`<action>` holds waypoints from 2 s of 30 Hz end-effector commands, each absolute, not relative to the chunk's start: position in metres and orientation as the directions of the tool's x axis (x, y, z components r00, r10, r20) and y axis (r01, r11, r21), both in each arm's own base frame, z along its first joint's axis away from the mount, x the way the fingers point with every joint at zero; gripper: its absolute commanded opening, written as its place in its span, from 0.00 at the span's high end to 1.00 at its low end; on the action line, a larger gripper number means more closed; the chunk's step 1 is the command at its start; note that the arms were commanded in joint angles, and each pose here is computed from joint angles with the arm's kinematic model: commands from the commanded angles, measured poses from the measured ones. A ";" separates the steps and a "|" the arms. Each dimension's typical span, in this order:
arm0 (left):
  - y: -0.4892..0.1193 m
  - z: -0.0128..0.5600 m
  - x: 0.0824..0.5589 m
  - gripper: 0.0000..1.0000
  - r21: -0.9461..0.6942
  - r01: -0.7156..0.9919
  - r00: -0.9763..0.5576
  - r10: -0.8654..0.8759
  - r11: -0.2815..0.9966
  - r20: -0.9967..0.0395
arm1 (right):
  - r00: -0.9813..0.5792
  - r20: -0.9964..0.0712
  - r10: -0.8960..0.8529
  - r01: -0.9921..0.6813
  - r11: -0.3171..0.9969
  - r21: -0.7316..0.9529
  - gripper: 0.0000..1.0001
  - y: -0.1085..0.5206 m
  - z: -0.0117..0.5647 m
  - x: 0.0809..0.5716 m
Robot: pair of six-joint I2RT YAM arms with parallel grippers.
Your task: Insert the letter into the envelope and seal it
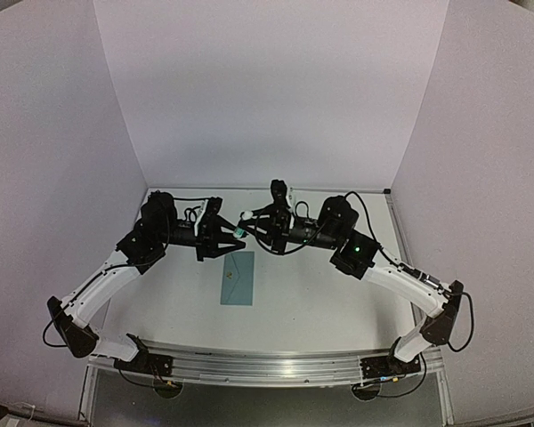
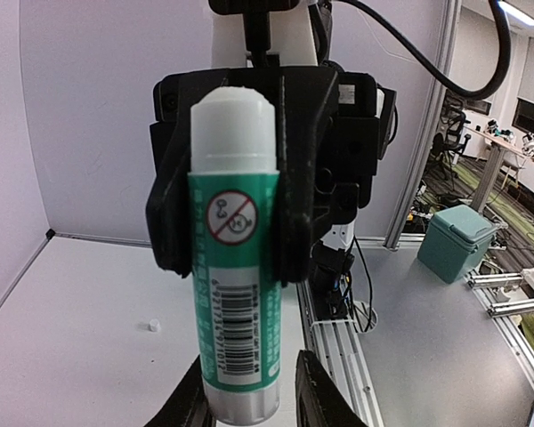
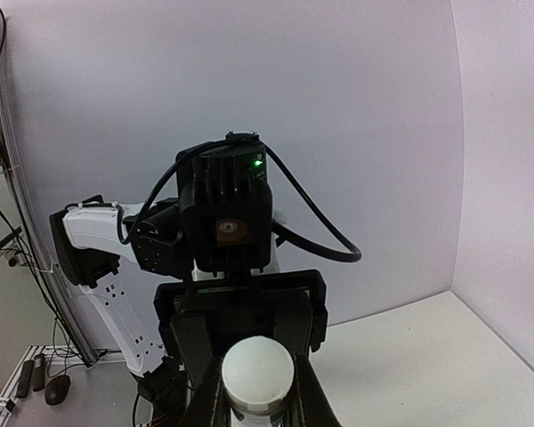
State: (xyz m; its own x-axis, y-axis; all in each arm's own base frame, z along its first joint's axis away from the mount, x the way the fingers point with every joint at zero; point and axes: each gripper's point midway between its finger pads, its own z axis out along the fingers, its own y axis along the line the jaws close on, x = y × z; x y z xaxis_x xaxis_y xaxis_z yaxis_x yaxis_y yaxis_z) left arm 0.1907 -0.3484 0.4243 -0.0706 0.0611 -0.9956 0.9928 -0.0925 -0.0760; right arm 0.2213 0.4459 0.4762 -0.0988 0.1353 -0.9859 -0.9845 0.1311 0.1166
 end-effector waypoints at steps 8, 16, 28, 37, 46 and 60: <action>-0.343 0.451 0.180 0.91 -0.035 0.993 -0.035 -0.001 -0.111 -0.999 | -0.088 -0.983 0.164 -0.986 0.124 0.109 1.00 0.443 0.486 0.216; -0.340 0.451 0.174 1.00 -0.060 0.983 -0.060 0.003 -0.172 -0.998 | -0.044 -0.989 0.141 -0.998 0.029 0.049 1.00 0.442 0.489 0.197; -0.338 0.461 0.176 0.56 0.000 0.989 -0.003 -0.022 -0.145 -1.000 | -0.066 -0.993 0.097 -0.995 0.067 0.072 1.00 0.443 0.482 0.204; -0.339 0.451 0.176 0.72 -0.035 0.987 -0.034 0.009 -0.155 -0.999 | -0.049 -0.990 0.133 -0.996 0.072 0.059 1.00 0.440 0.491 0.203; -0.339 0.447 0.176 0.72 -0.058 0.987 -0.054 0.028 -0.151 -0.998 | -0.044 -0.989 0.141 -0.996 0.069 0.054 1.00 0.442 0.494 0.204; -0.339 0.450 0.174 1.00 -0.062 0.982 -0.062 0.007 -0.177 -0.998 | -0.022 -0.991 0.130 -1.000 0.006 0.023 1.00 0.442 0.493 0.192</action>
